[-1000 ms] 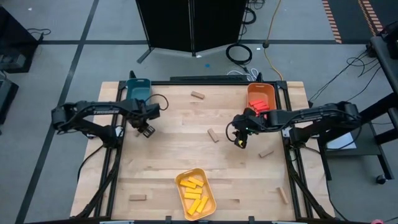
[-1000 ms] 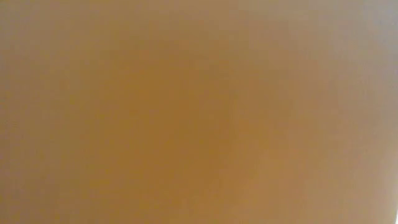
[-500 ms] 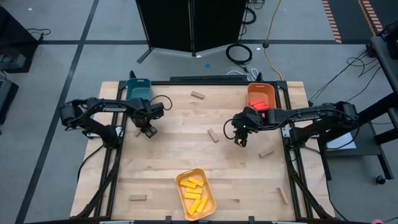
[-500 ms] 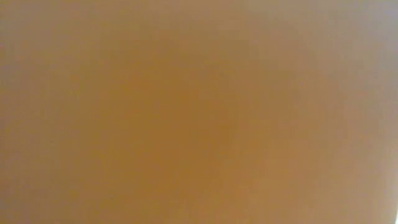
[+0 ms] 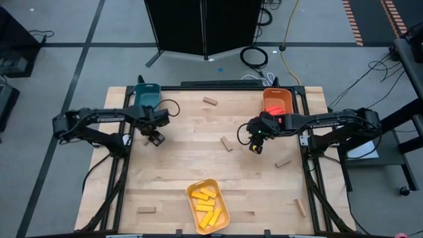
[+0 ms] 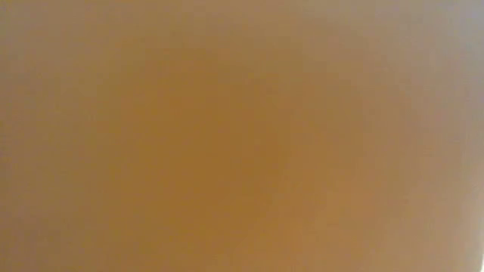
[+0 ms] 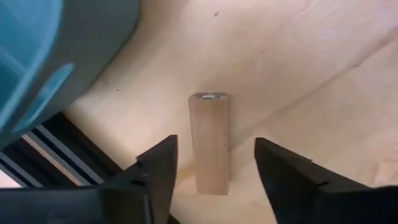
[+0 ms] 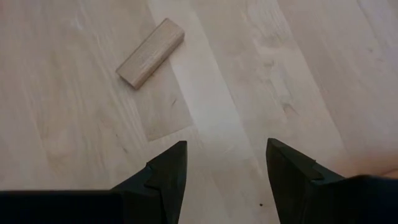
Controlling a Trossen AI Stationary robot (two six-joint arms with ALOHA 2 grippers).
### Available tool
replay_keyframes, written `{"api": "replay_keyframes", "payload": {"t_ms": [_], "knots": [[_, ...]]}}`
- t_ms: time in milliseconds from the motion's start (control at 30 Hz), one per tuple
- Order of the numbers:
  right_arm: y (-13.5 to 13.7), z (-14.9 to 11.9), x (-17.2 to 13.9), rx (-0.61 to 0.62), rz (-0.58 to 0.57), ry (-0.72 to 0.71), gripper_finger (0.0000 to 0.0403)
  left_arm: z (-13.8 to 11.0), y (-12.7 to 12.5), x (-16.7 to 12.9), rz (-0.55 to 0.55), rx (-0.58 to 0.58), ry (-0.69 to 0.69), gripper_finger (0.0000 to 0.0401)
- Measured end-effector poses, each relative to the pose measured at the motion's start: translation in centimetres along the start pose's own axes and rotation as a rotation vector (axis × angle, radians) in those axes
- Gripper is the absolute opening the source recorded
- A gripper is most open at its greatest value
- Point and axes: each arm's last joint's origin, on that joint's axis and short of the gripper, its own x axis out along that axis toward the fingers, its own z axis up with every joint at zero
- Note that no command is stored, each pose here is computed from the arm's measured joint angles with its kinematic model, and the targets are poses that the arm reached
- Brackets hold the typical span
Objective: Sort blocks
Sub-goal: Put the brown block into the blue bin
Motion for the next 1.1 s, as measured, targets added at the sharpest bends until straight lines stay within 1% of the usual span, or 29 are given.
{"api": "replay_keyframes", "payload": {"t_ms": [100, 167, 233, 300, 333, 400, 467, 567, 767, 800, 867, 967, 1033, 1100], "knots": [[0.0, 0.0, 0.0, 0.0, 0.0, 0.0, 0.0161, -0.5, 0.3, 1.3, 0.005, -0.019, 0.013, 0.024], [0.0, 0.0, 0.0, -0.001, 0.0, 0.0, 0.0161, -0.7, 0.3, 2.4, -0.015, -0.052, 0.043, 0.0254], [0.0, 0.0, 0.0, -0.002, 0.0, 0.0, 0.0161, -0.8, 0.5, 3.1, -0.002, -0.114, 0.068, 0.0259], [0.0, 0.0, 0.0, -0.006, -0.001, 0.0, 0.0161, -0.7, 0.5, 3.6, 0.006, -0.178, 0.051, 0.026], [0.0, 0.0, 0.0, -0.006, -0.001, 0.0, 0.0161, -0.7, 0.4, 3.8, -0.002, -0.183, 0.045, 0.026], [0.0, 0.0, 0.0, -0.006, -0.001, 0.0, 0.0161, -0.6, 0.3, 4.0, -0.035, -0.152, 0.044, 0.0255], [0.0, 0.0, 0.0, -0.005, -0.001, 0.001, 0.0161, -0.5, 0.2, 4.1, -0.063, -0.135, 0.044, 0.0239], [0.0, 0.0, 0.0, -0.003, -0.001, 0.003, 0.0161, -0.4, 0.2, 4.1, -0.075, -0.104, 0.043, 0.0199], [0.0, -0.1, 0.0, -0.004, -0.002, 0.005, 0.0161, -0.3, 0.1, 3.7, -0.083, -0.096, 0.026, 0.0082], [0.0, -0.1, 0.0, -0.005, -0.002, 0.005, 0.0161, -0.2, 0.1, 3.5, -0.085, -0.091, 0.023, 0.0075], [0.0, -0.1, 0.0, -0.005, -0.002, 0.006, 0.0161, 0.3, -0.1, 3.0, -0.098, -0.082, -0.003, 0.0075], [0.0, -0.1, 0.0, -0.006, -0.004, 0.013, 0.0161, 1.0, -0.5, 0.9, -0.158, -0.048, -0.066, 0.0075], [-0.1, -0.2, 0.0, -0.008, -0.005, 0.021, 0.0161, 1.6, -0.9, -1.0, -0.204, -0.018, -0.124, 0.0075], [-0.1, -0.3, 0.0, -0.01, -0.008, 0.028, 0.0161, 2.4, -1.0, -3.9, -0.241, 0.0, -0.247, 0.0075]]}}
